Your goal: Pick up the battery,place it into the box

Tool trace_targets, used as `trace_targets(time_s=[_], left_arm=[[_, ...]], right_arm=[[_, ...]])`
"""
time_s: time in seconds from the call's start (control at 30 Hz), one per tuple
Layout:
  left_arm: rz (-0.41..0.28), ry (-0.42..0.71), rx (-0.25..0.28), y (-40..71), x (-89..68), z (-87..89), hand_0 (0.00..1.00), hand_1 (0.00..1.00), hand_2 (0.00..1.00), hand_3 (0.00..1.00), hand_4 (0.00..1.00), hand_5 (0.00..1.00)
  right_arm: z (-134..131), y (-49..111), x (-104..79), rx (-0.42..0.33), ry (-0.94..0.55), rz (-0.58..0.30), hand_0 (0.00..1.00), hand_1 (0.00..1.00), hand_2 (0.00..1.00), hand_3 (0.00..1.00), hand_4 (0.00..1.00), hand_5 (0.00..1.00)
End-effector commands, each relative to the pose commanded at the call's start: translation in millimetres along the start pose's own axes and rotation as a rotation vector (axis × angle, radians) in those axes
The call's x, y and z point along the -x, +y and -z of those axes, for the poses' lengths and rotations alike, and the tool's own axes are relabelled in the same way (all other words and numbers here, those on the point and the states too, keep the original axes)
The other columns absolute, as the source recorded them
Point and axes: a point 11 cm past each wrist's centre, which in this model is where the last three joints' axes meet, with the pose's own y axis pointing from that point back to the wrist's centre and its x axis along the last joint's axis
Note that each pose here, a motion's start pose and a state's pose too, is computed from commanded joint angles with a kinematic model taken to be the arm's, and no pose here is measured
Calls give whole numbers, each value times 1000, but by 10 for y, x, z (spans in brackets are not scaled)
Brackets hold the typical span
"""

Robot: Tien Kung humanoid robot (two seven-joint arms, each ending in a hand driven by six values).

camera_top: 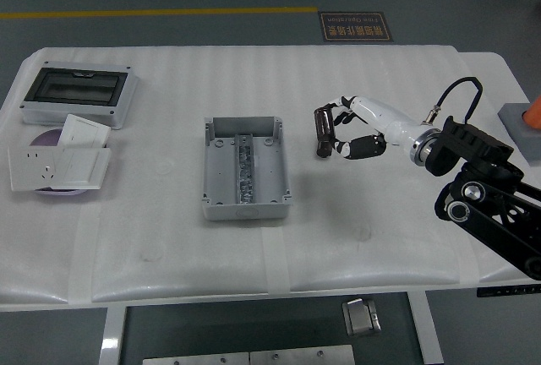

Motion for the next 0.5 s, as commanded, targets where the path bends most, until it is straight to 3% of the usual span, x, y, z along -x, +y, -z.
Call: trace_targets(time_s=[0.23,0.33,0.37,0.5], left_arm=[[4,-4,-6,-5,14,18,590,655,528,569,595,62],[4,-4,-9,-6,14,27,590,655,528,569,595,62],[5,-4,-10,-6,14,28,589,655,527,568,596,63],[7,-4,-10,-6,19,24,589,655,527,568,596,63]], right_arm=[[384,-178,404,-110,-99,-28,915,721,680,804,583,189],[429,-227,573,-113,-111,-12,915,721,680,804,583,189],[425,-237,614,-109,-110,-4,947,783,806,915,615,207],[357,-270,767,-79,-91,37,947,783,806,915,615,207]])
